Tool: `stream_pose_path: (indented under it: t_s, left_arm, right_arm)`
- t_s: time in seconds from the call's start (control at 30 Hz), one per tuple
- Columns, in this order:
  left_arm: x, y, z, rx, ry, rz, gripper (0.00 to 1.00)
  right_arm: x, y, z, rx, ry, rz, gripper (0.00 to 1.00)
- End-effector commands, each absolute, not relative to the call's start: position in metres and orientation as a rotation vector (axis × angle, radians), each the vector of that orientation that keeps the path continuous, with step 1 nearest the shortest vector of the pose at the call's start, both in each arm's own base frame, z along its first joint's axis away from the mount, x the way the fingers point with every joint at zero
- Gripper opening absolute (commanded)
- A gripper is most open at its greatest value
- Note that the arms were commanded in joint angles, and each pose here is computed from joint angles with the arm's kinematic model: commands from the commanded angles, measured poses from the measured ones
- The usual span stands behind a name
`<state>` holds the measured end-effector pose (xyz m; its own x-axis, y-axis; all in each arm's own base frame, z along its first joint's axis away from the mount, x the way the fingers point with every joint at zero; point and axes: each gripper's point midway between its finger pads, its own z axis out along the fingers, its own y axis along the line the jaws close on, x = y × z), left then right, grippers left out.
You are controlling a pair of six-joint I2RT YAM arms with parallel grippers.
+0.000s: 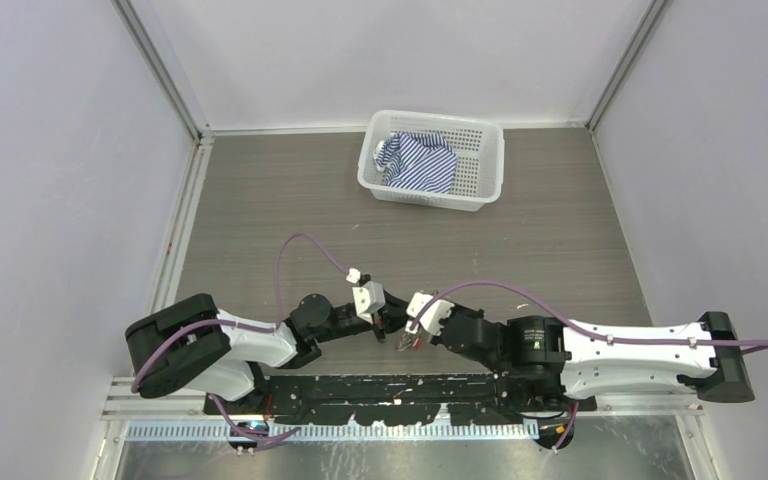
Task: Remove the keys from the keyring
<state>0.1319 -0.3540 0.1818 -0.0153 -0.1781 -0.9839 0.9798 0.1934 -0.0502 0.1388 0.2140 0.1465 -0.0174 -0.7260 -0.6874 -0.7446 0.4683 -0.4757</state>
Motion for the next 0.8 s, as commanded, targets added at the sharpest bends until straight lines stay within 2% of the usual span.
stream_pose_path:
  t_s: [0.0, 0.77]
  left_arm:
    - [0.137, -0.349, 0.224, 0.834, 1.046, -1.150, 0.00]
    - [0.152, -0.348, 0.227, 0.754, 1.073, -1.111, 0.01]
  right_arm:
    - [0.141, 0.217, 0.143, -1.252, 1.748, 0.026, 0.01]
    - [0.150, 0.235, 0.123, -1.245, 1.771, 0.098, 0.01]
